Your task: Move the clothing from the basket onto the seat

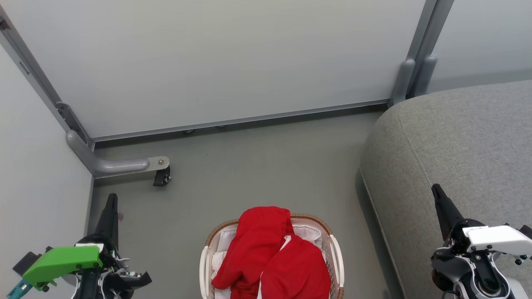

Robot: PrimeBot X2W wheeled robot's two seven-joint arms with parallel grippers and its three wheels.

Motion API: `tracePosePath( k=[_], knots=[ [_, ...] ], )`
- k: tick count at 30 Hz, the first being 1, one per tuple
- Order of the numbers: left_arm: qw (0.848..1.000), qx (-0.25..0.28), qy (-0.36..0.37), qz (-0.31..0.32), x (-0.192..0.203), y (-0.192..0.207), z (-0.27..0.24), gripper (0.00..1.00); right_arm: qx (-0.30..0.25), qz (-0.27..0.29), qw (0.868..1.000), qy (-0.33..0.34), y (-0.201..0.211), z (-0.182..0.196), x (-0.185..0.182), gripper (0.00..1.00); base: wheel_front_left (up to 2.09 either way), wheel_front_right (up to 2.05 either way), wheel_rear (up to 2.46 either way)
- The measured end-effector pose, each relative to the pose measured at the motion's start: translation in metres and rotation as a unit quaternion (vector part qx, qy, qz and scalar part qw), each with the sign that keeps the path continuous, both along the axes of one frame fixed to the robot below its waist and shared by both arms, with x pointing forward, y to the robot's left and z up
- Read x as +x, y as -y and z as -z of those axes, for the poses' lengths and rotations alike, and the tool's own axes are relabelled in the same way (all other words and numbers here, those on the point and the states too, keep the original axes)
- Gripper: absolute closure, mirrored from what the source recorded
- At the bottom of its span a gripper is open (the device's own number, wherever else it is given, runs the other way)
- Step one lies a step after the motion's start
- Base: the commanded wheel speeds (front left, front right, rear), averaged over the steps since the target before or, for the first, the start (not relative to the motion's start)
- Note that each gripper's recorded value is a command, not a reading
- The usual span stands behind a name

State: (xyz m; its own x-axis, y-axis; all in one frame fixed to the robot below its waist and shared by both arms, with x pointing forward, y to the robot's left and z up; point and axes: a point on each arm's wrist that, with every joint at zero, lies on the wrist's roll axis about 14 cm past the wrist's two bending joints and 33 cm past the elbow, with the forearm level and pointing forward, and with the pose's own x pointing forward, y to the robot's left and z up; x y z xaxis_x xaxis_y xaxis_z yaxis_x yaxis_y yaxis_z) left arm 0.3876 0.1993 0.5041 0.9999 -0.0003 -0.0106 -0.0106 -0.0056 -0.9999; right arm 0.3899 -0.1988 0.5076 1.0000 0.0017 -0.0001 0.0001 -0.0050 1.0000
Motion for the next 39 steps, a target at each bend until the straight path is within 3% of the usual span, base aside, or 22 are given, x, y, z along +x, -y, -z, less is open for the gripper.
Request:
tracePosePath(
  k=[39],
  knots=[
    [1.0,0.0,0.0,0.0,0.0,0.0,0.0,1.0,0.0,0.0,1.0,0.0,0.0,0.0,0.0,1.0,0.0,0.0,0.0]
  ],
)
